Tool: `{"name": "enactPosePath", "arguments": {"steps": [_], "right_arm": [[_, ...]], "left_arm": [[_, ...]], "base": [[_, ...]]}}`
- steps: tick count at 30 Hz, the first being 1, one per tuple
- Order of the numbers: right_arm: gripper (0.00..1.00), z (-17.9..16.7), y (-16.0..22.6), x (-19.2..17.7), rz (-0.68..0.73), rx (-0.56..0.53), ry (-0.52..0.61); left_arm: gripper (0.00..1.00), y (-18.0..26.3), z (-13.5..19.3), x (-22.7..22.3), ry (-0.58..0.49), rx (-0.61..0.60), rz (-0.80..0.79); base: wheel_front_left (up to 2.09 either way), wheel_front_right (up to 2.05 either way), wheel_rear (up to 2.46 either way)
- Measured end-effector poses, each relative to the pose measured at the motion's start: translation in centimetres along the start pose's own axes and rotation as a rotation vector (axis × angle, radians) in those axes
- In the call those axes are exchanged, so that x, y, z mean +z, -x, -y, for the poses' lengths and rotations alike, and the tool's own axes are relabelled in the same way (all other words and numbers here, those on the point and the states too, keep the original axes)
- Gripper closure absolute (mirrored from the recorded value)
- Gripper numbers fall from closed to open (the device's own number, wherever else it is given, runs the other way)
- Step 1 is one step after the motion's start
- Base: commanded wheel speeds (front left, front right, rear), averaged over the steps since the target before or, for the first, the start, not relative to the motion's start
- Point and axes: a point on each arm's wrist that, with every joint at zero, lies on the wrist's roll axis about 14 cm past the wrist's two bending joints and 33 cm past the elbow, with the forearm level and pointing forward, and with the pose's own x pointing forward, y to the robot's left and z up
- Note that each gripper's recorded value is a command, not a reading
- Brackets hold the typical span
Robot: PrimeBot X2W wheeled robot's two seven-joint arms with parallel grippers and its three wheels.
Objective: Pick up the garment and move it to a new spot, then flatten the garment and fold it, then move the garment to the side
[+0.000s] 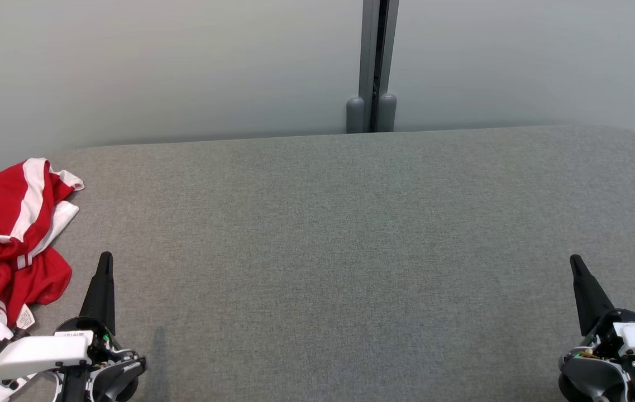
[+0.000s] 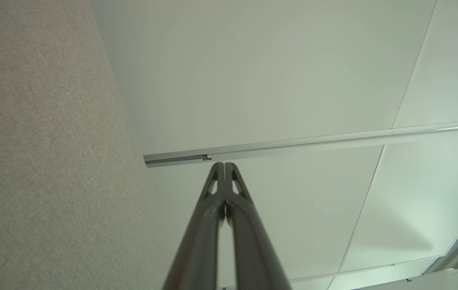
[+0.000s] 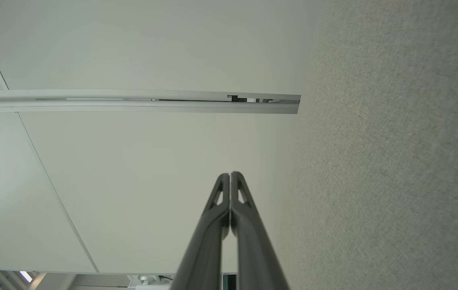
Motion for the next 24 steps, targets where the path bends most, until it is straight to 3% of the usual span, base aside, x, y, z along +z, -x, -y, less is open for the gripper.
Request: {"name": "enactPosePath", "arguments": {"steps": [24], "right_arm": [[1.0,0.0,0.0,0.01,0.001,0.0,0.0]], "left_arm": [[1.0,0.0,0.0,0.0,0.0,0.0,0.0]], "base": [[0.0,0.0,0.0]]}}
